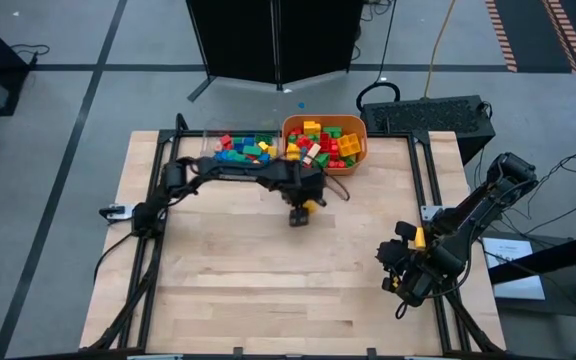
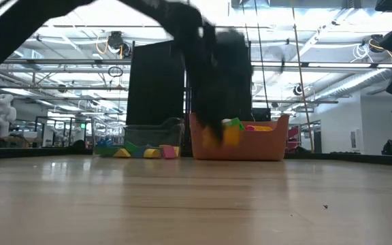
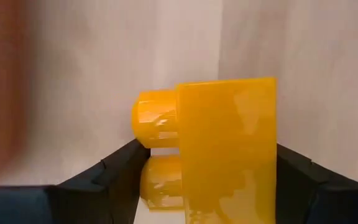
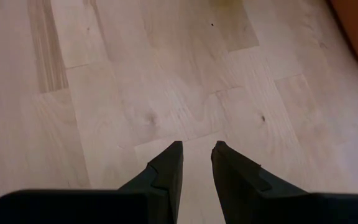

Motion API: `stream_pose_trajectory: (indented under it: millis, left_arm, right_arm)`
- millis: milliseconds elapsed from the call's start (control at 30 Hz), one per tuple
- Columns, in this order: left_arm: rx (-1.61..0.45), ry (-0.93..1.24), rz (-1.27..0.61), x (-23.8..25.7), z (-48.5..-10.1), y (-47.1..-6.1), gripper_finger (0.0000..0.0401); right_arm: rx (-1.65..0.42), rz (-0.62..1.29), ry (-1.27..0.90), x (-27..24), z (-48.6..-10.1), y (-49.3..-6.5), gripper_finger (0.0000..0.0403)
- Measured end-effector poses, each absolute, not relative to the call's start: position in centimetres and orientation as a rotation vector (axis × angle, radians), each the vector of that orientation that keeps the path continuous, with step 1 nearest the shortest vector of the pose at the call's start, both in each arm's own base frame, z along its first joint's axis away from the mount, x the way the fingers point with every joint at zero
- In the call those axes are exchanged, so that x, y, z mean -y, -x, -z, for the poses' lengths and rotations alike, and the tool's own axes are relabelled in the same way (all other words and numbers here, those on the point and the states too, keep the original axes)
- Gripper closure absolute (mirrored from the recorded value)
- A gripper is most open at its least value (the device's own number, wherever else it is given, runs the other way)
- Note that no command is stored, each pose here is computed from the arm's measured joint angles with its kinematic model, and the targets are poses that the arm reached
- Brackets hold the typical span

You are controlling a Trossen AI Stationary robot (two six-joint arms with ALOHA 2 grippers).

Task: Sort blocks by size
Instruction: Put the big yellow game piece into the orange bin

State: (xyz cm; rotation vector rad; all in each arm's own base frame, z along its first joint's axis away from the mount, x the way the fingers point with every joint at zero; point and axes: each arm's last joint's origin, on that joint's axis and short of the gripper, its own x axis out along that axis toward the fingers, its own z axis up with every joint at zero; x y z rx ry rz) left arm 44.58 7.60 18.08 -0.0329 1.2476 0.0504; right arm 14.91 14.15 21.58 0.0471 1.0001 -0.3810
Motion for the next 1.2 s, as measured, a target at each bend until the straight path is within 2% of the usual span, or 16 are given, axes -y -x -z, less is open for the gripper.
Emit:
stream_pose_trajectory:
  millis: [200,400,567,800,933,1067,1200]
  left_arm:
    - [-0.989,0.085,-0.160,-8.2,-25.4,-45.9,0.0142]
    - [-0.616,0.023,-0.405,-11.1,-30.6,-47.5,0.0141]
    - [-0.465,0.065,-0.503,-15.1,-29.8,-48.4,0.0140]
    - [-0.532,0.141,-0.581,-19.2,-25.4,-48.6,0.0136]
    - [-0.517,0.138,-0.581,-19.1,-25.5,-48.8,0.0112]
    - [-0.510,0.162,-0.596,-19.3,-25.6,-48.7,0.0083]
    - [-0.497,0.186,-0.603,-19.3,-25.8,-48.6,0.0067]
  right_arm:
    - [-0.974,0.405,-0.066,-14.1,-21.6,-15.0,0.0323]
    - [-0.946,0.423,-0.076,-14.1,-21.7,-15.0,0.0323]
    - [-0.943,0.429,-0.091,-14.1,-21.7,-15.0,0.0323]
    - [-0.939,0.429,-0.110,-14.2,-21.7,-15.1,0.0323]
    - [-0.948,0.495,-0.142,-13.7,-21.6,-14.8,0.0320]
    - [-0.953,0.532,-0.144,-13.4,-21.6,-14.6,0.0299]
    - [-0.953,0.533,-0.144,-13.4,-21.6,-14.6,0.0261]
